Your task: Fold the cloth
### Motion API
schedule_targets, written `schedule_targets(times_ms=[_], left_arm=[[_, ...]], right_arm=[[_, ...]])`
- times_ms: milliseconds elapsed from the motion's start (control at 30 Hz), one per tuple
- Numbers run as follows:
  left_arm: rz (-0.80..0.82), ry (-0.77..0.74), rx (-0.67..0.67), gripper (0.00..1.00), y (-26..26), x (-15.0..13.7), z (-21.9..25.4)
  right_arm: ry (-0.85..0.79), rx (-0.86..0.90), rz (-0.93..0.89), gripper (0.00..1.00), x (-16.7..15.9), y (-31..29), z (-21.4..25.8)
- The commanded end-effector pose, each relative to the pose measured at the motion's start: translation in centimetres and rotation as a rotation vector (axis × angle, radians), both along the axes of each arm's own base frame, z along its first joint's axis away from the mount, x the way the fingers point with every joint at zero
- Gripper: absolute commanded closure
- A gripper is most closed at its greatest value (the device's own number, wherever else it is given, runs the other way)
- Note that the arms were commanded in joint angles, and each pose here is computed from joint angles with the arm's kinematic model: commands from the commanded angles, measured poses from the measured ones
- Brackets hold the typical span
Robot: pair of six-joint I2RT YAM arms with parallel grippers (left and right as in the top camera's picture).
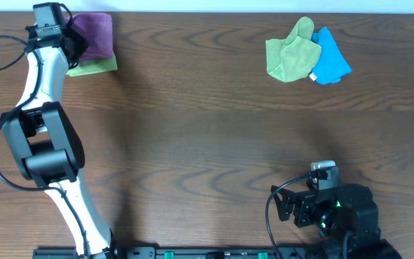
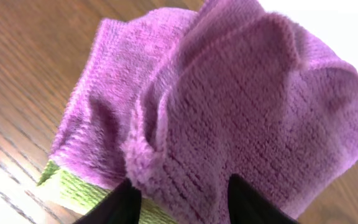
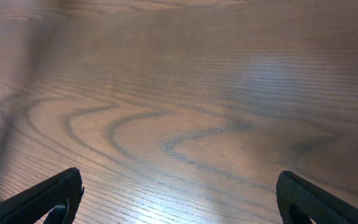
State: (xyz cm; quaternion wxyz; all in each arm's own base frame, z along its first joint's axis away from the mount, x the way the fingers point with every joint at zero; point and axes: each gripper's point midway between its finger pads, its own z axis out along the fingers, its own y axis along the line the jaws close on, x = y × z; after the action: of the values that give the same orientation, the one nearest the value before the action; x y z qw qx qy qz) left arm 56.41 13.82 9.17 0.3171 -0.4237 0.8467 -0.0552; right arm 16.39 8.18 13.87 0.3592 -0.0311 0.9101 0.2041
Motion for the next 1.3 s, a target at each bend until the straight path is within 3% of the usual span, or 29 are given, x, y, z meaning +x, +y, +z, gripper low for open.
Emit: schedule_targets(times_ms=[0, 100, 267, 600, 800, 1100, 1267], left_arm=[[0.024, -0.032, 0.031, 0.45, 1.5, -0.2, 2.5], [0.038, -0.01, 0.027, 0.34, 2.1, -0.8, 2.2], [0.064, 0.012, 0.017, 0.02, 3.6, -1.8, 2.0], [0.015, -0.113, 0.079, 0.05, 3.5, -2.8, 10.3], [-0.116, -0.165, -0.034, 0.05, -1.0, -3.7, 13.8], [-0.265, -0.125, -0.039, 0.05, -8.4, -6.2, 16.5], [-0.37, -0.101, -0.108, 0.05, -12.7, -7.4, 16.8]], right_arm=[[0.0, 0.008, -0.025, 0.01, 0.1, -0.3, 0.0], [0.0, 0.008, -0.025, 0.01, 0.1, -0.3, 0.0], [0.0, 0.008, -0.025, 0.01, 0.1, -0.3, 0.0], [0.0, 0.008, -0.025, 0.01, 0.1, -0.3, 0.0], [0.0, 0.008, -0.025, 0.01, 0.1, -0.3, 0.0], [0.0, 0.008, -0.025, 0.01, 0.1, -0.3, 0.0], [0.0, 0.008, -0.025, 0.01, 0.1, -0.3, 0.0]])
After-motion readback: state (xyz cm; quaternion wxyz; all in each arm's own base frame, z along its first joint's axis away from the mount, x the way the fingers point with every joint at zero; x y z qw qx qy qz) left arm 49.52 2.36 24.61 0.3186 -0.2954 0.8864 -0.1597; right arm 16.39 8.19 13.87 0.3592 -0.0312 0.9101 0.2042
